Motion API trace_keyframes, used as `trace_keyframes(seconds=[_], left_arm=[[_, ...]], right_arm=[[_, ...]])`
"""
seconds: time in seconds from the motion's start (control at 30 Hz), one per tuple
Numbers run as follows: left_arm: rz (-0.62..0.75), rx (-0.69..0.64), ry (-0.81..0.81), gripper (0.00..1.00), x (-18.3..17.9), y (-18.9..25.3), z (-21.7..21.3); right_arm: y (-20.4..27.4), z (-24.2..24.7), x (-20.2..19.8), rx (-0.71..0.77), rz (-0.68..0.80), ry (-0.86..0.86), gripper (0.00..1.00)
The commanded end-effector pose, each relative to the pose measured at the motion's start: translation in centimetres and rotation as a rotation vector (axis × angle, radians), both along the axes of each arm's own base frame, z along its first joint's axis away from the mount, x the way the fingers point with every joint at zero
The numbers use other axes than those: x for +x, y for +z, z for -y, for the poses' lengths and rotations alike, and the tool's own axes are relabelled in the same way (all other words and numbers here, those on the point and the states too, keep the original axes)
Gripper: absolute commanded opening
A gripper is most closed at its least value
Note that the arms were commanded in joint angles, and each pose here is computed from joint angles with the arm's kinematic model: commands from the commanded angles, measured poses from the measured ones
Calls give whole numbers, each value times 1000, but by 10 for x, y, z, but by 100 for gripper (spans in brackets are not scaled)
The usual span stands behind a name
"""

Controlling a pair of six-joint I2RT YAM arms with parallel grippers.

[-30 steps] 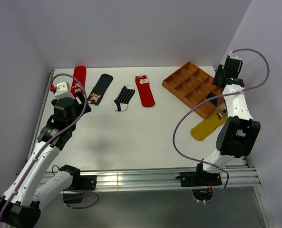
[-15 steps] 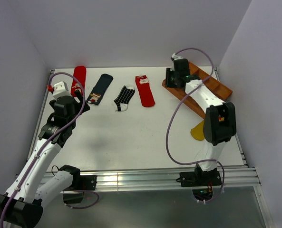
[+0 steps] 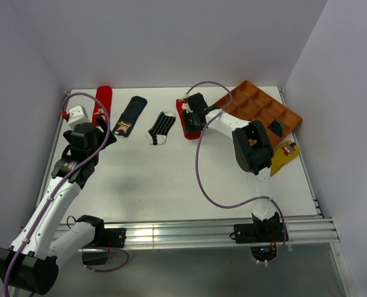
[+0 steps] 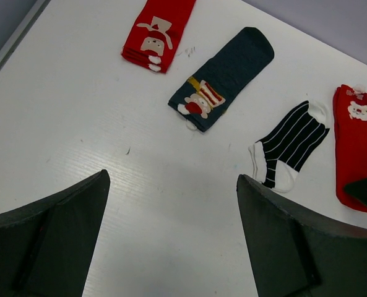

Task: Roll the socks
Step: Move the sock to the center of the board.

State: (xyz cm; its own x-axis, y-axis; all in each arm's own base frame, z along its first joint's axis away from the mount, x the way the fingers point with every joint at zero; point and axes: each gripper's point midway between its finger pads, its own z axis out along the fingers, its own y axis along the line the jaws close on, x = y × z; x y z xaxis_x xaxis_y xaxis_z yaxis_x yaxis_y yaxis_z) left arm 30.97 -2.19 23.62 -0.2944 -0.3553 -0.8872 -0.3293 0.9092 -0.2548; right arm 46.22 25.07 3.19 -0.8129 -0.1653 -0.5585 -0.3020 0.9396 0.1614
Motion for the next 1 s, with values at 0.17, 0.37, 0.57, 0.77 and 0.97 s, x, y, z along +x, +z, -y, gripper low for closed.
trace_keyframes(seconds=[0.17, 0.37, 0.57, 0.77, 0.97], left_arm=[[3, -32, -33, 89, 4, -1, 7], [-6, -42, -51, 89, 5, -3, 11], [-16, -45, -56, 89, 6, -6, 12], [-19, -50, -60, 89, 6, -8, 13], [-16, -53, -64, 89, 6, -7, 14]], right_arm=[[-17, 17, -65, -41, -114, -58, 40], [-25, -4, -147, 50, -255, -19, 35], [14, -81, -198, 130, -196, 219, 37], [35, -57, -157, -72, 51, 163, 37], [39, -50, -127, -160, 120, 236, 37]])
